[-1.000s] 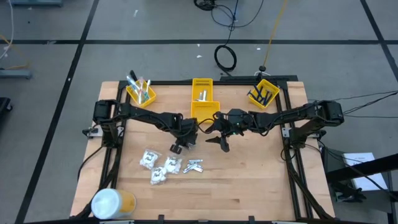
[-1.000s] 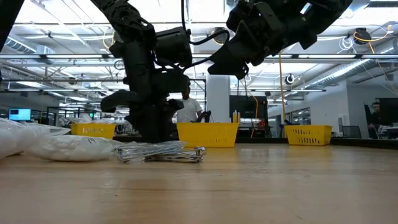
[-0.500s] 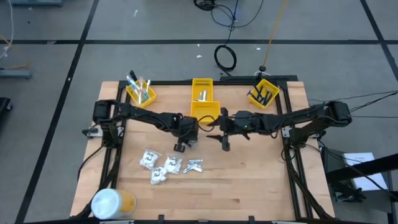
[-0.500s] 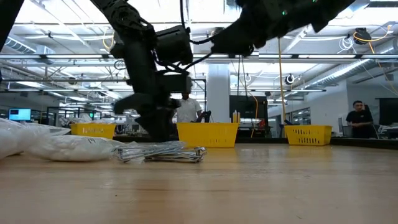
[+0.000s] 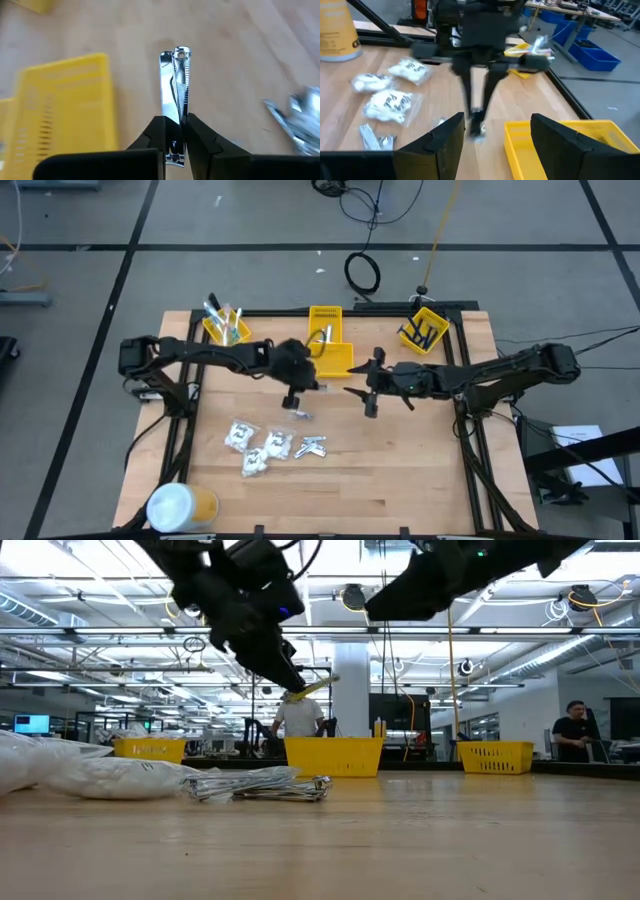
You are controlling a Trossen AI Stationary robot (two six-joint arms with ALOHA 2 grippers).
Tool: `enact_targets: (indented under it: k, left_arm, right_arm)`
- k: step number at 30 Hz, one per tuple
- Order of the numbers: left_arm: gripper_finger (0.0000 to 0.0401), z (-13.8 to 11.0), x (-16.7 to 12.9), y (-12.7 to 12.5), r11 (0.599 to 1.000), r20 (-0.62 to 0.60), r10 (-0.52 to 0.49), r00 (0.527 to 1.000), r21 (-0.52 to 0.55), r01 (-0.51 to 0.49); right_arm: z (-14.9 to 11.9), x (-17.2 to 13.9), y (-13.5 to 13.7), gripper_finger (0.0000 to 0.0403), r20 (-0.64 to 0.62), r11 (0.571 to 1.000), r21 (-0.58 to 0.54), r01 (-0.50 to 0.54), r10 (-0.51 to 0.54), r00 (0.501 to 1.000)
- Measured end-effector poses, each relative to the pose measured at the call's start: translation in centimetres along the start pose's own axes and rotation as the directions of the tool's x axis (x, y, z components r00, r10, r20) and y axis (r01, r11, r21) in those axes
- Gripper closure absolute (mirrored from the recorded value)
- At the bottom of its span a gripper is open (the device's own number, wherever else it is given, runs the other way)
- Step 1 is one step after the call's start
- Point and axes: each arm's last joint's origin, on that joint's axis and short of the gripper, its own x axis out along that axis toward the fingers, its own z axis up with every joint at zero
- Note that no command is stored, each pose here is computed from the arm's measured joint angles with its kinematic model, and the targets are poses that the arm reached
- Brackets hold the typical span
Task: Pick & Place Travel size toiletries
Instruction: Put the nail cutter into the top middle yellow bin
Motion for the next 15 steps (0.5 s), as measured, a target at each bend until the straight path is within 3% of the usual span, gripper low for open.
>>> enact_targets:
  k: [5,9,12,15]
  left_arm:
    - [0.0370,-1.6,-1.5,3.8,0.990,0.201,0.136,0.970,-0.072,-0.123]
    - [0.0370,-3.1,-2.4,7.9,0.945,0.277,0.299,0.913,-0.215,-0.245]
    - [0.0370,-3.8,-2.5,10.4,0.903,0.283,0.368,0.886,-0.337,-0.267]
    - [0.0370,-4.6,-1.7,12.4,0.864,0.231,0.393,0.890,-0.424,-0.271]
  right_arm:
    - [-0.2,-1.5,-0.3,0.0188,0.036,1.000,0.011,0.003,-0.003,0.999]
    - [-0.5,-2.2,-0.5,0.0188,0.088,1.000,0.025,0.005,-0.008,0.996]
    - [-0.8,-2.4,-0.6,0.0188,0.122,0.999,0.032,0.008,-0.012,0.992]
    - [-1.0,-2.5,-0.6,0.0188,0.145,1.000,0.023,0.014,-0.017,0.989]
